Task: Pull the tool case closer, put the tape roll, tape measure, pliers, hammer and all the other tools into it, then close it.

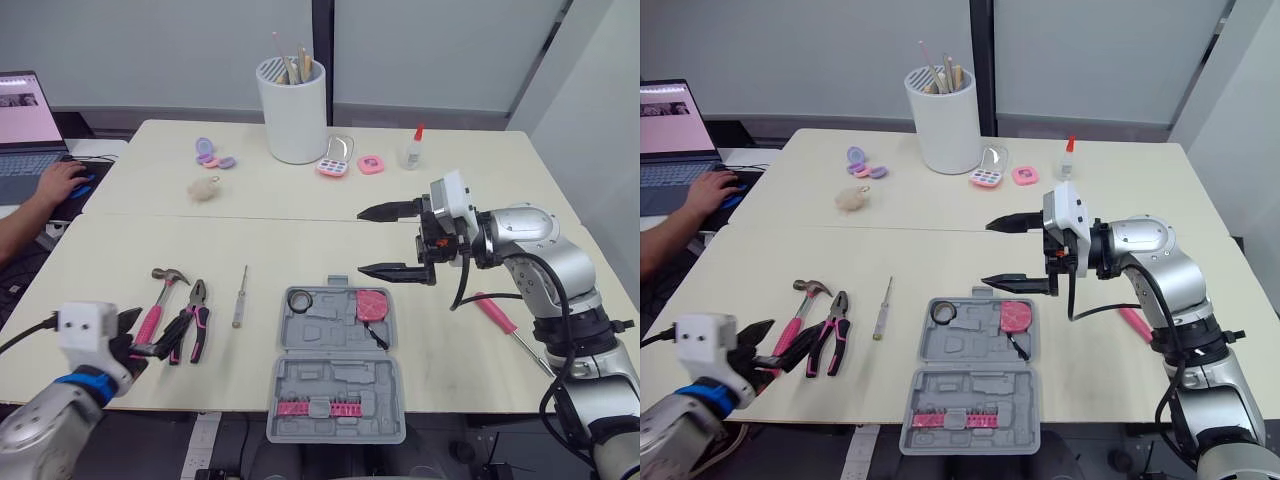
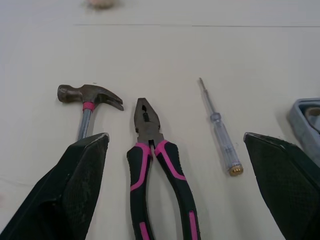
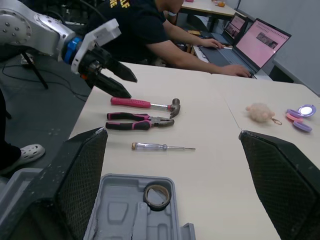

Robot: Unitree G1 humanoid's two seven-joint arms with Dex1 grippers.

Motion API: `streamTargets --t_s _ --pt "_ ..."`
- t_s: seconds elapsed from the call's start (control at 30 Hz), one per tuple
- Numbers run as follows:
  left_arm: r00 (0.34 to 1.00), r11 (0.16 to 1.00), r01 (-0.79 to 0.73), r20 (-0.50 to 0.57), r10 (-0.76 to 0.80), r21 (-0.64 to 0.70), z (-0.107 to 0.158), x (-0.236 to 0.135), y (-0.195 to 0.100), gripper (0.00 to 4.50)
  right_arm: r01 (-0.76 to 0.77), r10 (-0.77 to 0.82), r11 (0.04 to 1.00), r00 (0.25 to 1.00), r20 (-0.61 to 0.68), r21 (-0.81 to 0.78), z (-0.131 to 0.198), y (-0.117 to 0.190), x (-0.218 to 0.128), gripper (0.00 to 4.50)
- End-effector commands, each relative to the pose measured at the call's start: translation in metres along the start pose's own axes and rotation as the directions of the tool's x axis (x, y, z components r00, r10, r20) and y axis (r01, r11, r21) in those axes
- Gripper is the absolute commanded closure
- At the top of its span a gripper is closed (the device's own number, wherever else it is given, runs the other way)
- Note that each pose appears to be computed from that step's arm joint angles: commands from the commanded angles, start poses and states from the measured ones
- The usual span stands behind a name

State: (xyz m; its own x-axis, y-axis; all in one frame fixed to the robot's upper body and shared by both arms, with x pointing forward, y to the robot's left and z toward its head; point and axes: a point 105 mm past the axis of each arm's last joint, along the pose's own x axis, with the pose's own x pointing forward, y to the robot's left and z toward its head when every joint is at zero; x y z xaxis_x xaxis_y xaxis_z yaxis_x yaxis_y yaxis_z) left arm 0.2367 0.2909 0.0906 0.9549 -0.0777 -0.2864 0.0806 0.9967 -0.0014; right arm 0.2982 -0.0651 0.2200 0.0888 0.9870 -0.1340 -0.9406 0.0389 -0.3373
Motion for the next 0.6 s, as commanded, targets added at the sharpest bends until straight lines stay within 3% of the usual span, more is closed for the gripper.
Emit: streamTargets --t_s 0.03,0.6 --pt "0.997 0.996 -0.083 -0.002 0.084 0.028 -0.004 0.013 0.007 0.0 0.022 -0.022 0.998 1.0 0.007 -0.051 0.013 -0.001 -0.004 0.03" --pt "0.987 0.991 -0.128 -0.102 0.125 -0.024 -0.03 0.049 0.002 0.0 0.058 -0.059 0.997 0.998 -0.015 -0.054 0.017 0.0 -0.01 0.03"
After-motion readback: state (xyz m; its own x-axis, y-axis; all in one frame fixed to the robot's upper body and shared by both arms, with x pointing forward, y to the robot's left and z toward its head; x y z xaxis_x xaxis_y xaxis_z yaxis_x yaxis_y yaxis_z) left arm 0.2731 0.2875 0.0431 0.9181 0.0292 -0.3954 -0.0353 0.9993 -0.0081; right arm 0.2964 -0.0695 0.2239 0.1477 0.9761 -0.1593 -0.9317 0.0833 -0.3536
